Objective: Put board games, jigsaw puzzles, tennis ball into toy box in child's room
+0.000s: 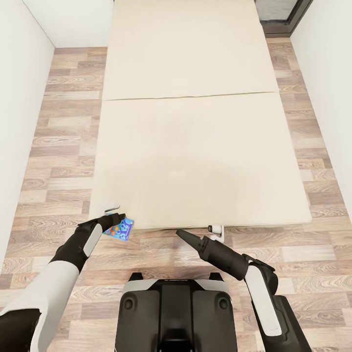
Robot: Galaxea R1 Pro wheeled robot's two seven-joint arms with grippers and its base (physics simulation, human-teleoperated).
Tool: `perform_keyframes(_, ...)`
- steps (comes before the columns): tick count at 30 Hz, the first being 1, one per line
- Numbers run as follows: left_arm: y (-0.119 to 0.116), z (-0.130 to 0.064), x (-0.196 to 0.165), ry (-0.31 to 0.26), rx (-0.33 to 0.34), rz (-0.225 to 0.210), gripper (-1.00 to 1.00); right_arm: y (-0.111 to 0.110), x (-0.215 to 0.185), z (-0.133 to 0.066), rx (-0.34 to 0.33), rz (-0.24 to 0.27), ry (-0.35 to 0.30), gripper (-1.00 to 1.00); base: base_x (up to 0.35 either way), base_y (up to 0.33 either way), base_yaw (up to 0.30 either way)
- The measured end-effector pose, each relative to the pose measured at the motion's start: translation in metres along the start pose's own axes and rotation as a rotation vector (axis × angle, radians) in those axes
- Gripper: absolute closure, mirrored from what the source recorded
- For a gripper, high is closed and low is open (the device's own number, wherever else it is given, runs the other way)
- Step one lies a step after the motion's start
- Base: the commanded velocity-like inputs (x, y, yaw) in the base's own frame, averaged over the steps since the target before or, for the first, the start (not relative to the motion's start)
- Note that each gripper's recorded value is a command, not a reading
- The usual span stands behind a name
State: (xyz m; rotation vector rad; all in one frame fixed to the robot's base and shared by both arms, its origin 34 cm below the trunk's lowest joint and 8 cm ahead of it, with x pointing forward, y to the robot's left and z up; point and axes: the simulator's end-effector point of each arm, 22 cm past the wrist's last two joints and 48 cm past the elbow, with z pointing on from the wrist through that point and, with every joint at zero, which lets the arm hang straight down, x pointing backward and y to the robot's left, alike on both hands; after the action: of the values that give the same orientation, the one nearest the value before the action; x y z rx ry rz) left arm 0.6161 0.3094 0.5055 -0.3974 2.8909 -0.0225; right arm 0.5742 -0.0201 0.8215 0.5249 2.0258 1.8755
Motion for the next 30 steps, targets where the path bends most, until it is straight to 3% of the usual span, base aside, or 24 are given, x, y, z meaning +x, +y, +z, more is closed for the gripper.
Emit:
perform_keyframes(12, 0.008, -0.001, -0.003, -0.006, -0.01, -0.01, -1.0, 0.0, 0.0, 0.0, 0.0, 0.0, 0.0, -1.0, 0.0, 0.0, 0.0)
perform_keyframes(25, 0.041, -0.004, -0.013, -0.03, -0.046, -0.148, -1.0, 0.0, 0.0, 0.0, 0.0, -0.001, 0.0, -1.0, 0.0, 0.0, 0.0)
perform_keyframes(30, 0.045, -0.006, -0.017, -0.039, -0.048, -0.163, -1.0, 0.0, 0.0, 0.0, 0.001, -0.001, 0.001, -1.0, 0.0, 0.0, 0.0)
